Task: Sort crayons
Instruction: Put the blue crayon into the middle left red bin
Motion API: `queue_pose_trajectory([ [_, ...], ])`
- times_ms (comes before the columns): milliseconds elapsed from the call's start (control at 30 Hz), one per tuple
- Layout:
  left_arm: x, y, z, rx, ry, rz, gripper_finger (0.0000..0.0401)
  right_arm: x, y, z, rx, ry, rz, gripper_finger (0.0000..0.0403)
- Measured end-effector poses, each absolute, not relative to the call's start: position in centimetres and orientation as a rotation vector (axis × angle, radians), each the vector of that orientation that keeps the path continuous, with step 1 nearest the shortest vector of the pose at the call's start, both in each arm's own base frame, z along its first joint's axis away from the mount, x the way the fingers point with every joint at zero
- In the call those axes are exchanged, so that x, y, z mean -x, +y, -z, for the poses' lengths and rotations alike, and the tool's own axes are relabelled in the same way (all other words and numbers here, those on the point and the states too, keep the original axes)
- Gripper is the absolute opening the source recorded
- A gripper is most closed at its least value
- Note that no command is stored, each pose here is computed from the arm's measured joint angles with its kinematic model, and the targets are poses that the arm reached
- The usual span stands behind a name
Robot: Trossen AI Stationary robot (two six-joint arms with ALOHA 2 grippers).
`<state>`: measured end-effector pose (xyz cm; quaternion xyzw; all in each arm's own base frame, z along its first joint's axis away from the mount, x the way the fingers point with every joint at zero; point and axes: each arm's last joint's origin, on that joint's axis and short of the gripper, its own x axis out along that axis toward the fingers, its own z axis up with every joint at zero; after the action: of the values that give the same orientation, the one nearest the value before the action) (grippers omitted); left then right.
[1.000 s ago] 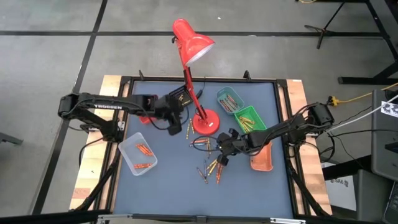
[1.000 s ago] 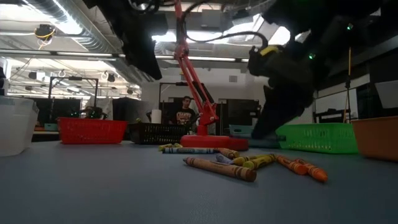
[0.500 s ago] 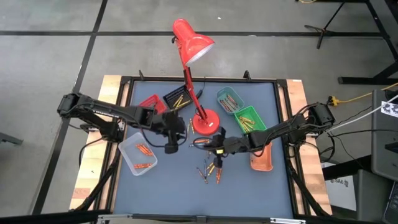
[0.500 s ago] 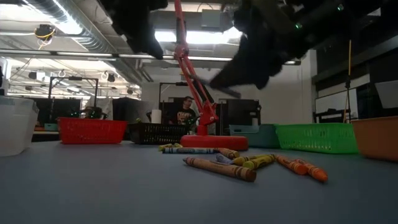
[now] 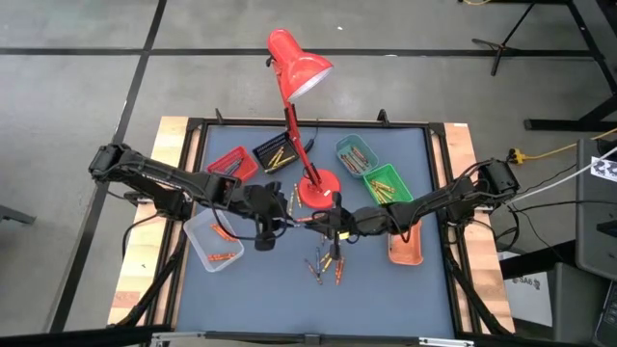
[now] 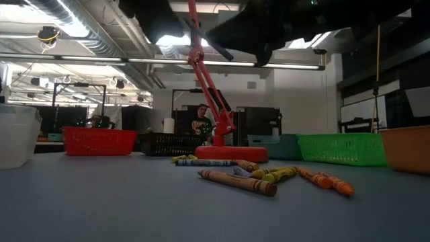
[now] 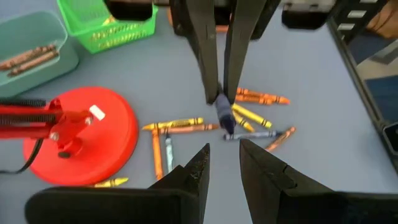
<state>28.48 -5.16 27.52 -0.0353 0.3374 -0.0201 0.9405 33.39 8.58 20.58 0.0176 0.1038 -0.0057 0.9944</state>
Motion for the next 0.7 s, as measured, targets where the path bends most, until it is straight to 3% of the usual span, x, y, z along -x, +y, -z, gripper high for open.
queue_pose_trajectory([
  [700, -29.18, -5.26, -28.5, 0.091, 0.565, 0.051, 0.0071, -33.47, 8.6, -21.01, -0.022, 0.164, 0.007, 0.0017],
])
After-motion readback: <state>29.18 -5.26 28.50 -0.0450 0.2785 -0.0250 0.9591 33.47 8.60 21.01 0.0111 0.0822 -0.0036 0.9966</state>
